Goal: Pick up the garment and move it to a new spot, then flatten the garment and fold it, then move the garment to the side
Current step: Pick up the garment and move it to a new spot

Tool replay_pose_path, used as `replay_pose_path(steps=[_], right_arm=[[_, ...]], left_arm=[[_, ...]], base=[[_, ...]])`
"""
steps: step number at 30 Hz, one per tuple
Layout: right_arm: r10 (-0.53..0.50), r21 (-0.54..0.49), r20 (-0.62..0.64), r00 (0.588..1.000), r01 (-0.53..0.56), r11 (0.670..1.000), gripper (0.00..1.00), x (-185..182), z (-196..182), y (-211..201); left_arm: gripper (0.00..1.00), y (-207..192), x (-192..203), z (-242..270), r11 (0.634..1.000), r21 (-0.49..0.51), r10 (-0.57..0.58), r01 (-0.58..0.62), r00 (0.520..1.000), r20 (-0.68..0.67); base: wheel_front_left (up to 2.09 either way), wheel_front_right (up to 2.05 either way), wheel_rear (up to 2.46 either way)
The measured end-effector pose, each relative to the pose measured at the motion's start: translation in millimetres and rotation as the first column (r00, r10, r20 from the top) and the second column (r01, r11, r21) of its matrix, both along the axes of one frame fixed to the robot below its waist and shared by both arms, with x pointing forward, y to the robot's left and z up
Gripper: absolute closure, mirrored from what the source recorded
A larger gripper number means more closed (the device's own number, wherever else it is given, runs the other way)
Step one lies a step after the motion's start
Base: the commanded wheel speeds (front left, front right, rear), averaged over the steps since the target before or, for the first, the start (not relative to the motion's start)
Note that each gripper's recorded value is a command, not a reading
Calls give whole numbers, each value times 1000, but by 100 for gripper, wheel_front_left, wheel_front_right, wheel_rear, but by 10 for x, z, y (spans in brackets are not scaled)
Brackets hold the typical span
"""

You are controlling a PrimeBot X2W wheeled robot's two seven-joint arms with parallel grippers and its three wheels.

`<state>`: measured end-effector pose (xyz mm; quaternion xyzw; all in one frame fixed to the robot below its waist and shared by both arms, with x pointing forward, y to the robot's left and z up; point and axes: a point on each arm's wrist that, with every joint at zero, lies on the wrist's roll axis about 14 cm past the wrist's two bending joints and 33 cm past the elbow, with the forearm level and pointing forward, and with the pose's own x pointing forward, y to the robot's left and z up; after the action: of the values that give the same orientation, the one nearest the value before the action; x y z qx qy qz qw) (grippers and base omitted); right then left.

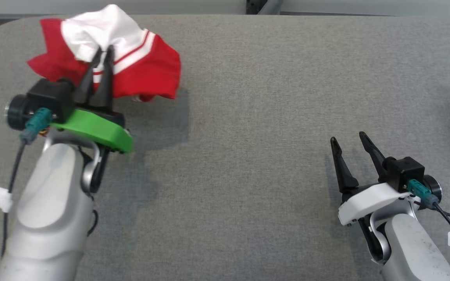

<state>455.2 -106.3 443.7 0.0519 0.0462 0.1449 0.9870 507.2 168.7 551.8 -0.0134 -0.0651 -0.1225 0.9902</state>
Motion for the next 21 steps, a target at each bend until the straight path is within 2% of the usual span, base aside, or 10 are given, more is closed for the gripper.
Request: replay_pose_path(steps=[5, 9, 11, 14, 15, 16, 17, 21], right_arm=[[-90, 2, 7, 996, 90, 996, 0, -131, 71, -303], [-159, 1, 14, 987, 159, 987, 0, -226, 121, -539], [-187, -1, 16, 982, 187, 982, 0, -276, 136, -639], [-224, -1, 17, 974, 224, 974, 0, -343, 157, -766], [-238, -1, 17, 971, 238, 971, 0, -365, 162, -811], [-250, -1, 17, 968, 250, 968, 0, -385, 164, -852], [-261, -3, 17, 965, 261, 965, 0, -404, 167, -890], [-290, 1, 23, 957, 290, 957, 0, -448, 200, -982]], left_arm=[[100, -959, -92, 4, 976, -92, -198, 198, 980, 8], [100, -1693, -270, 6, 919, -129, -375, 373, 927, 11], [100, -1932, -348, -69, 892, -145, -434, 428, 901, -11], [100, -2113, -395, -205, 872, -166, -474, 460, 879, -50], [78, -2142, -407, -279, 870, -172, -479, 462, 875, -70], [31, -2154, -417, -357, 871, -172, -480, 461, 873, -91], [0, -2133, -408, -443, 876, -175, -471, 449, 875, -114], [0, -1900, -384, -696, 911, -156, -407, 382, 896, -179]], base=[[0, 0, 0], [0, 0, 0], [0, 0, 0], [0, 0, 0], [0, 0, 0], [0, 0, 0], [0, 0, 0], [0, 0, 0]])
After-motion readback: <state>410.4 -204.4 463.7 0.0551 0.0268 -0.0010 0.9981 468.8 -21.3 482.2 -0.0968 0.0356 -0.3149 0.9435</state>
